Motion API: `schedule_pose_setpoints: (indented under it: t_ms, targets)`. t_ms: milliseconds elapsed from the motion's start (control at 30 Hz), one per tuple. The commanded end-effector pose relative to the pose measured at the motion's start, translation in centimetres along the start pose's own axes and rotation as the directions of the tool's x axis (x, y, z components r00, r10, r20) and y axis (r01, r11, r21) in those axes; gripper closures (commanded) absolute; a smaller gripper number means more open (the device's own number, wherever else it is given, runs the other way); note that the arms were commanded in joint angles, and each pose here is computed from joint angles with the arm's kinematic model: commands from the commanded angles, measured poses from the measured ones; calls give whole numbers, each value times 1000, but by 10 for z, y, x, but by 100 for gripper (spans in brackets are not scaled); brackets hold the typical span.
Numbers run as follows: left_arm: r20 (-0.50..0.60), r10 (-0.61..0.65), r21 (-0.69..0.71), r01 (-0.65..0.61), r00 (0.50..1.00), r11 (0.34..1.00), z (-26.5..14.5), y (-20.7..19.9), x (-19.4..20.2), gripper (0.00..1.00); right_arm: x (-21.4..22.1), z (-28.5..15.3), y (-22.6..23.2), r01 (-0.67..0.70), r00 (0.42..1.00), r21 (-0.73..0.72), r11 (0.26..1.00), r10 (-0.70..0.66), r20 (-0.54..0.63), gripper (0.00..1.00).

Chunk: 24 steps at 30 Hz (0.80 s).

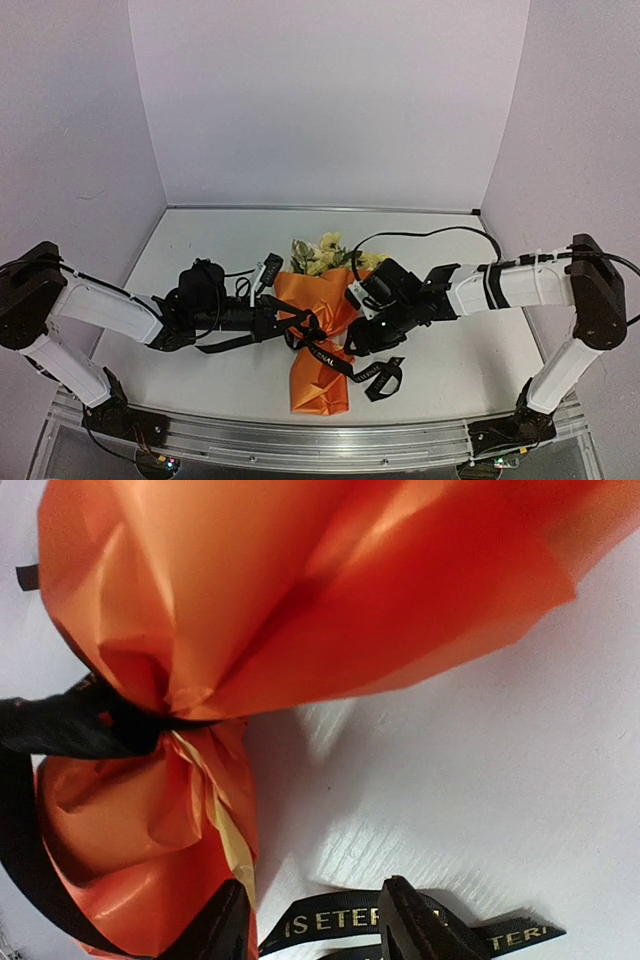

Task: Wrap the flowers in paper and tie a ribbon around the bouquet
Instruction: Cross the half-tied ribbon over the folded bouquet.

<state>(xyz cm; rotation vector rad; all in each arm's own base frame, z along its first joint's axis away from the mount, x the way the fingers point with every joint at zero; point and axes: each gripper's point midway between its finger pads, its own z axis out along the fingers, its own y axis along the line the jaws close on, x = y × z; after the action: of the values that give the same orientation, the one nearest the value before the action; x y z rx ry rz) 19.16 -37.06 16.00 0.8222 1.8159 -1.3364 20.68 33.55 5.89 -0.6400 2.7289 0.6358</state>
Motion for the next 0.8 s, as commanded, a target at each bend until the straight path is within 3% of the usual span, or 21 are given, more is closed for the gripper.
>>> schedule_pose_setpoints:
  t_ms: [0, 300, 433, 600, 767]
  targets:
    - [143, 50, 72, -61, 988, 996, -10, -19, -29, 100, -46, -19, 27, 68, 992, -40, 997, -64, 107, 55]
    - [178, 66, 103, -85, 982, 991, -19, -27, -29, 100, -70, -20, 65, 136, 987, -149, 979, -122, 103, 57]
    - [189, 51, 72, -65, 981, 995, -22, -21, -27, 100, -71, -11, 75, 134, 987, -196, 971, -114, 109, 63]
    - [194, -13, 65, 0, 981, 998, -26, -13, -21, 100, -78, 4, 77, 132, 977, -198, 971, -93, 193, 69]
    - [164, -37, 61, 27, 986, 998, -30, -14, -16, 86, -74, 8, 79, 131, 976, -195, 972, -91, 199, 70]
